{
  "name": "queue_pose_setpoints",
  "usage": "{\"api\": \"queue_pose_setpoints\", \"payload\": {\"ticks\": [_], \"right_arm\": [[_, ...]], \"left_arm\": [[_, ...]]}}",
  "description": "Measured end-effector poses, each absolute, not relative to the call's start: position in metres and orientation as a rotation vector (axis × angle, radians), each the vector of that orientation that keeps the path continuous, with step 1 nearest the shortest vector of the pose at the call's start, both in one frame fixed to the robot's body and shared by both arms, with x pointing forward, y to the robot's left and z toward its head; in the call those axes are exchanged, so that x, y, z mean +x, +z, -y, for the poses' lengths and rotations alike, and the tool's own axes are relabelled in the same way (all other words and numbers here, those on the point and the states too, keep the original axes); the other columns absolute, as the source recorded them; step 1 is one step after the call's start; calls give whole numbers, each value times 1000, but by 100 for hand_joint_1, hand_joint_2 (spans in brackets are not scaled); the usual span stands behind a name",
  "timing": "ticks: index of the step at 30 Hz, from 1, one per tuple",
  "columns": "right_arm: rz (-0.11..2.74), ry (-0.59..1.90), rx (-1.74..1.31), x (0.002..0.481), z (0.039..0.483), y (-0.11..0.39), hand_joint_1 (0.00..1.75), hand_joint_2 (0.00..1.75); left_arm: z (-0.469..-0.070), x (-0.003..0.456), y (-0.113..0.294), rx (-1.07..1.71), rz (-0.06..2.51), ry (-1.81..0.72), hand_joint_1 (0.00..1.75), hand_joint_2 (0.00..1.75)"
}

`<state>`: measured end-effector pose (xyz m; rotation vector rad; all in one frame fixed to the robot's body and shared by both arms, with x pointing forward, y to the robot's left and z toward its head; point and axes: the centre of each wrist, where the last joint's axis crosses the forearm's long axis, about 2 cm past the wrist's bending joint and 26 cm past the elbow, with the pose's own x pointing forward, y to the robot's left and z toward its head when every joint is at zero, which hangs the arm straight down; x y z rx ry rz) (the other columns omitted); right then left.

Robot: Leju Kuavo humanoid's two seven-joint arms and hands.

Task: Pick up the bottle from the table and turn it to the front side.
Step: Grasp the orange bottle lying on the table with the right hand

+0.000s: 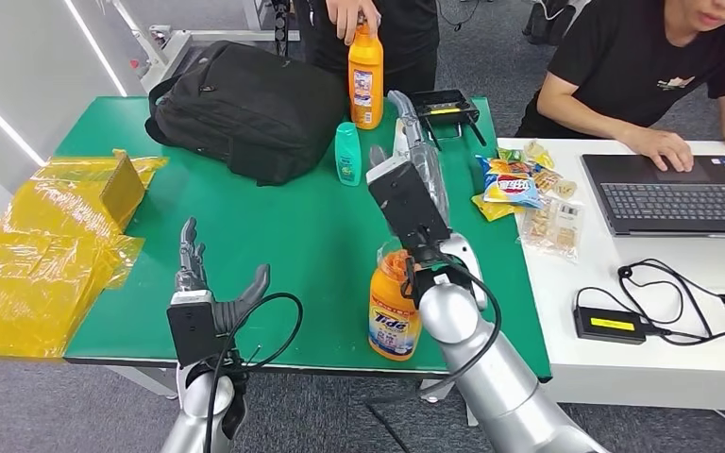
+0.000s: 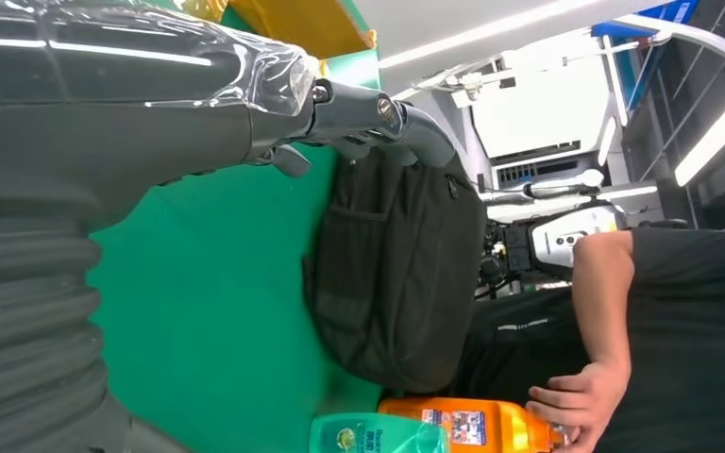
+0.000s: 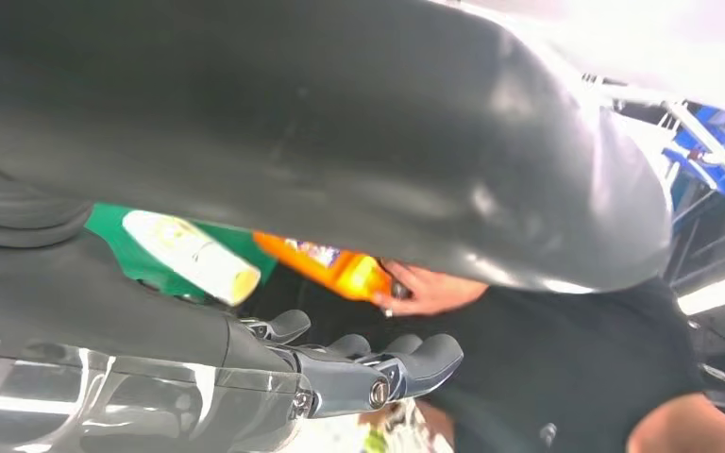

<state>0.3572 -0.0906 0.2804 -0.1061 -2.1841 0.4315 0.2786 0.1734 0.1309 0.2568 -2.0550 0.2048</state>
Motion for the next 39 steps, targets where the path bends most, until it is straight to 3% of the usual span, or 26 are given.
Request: {"api": "queue_pose_setpoints", "payload": {"ticks": [14, 39], "right_arm": [[2229, 429, -206, 343, 90, 277, 0, 0], [2269, 254, -74, 315, 93, 263, 0, 0]], "left_arm": [[-172, 279, 130, 245, 2045, 215, 0, 175], [-178, 284, 125, 272, 2006, 255, 0, 175]]}}
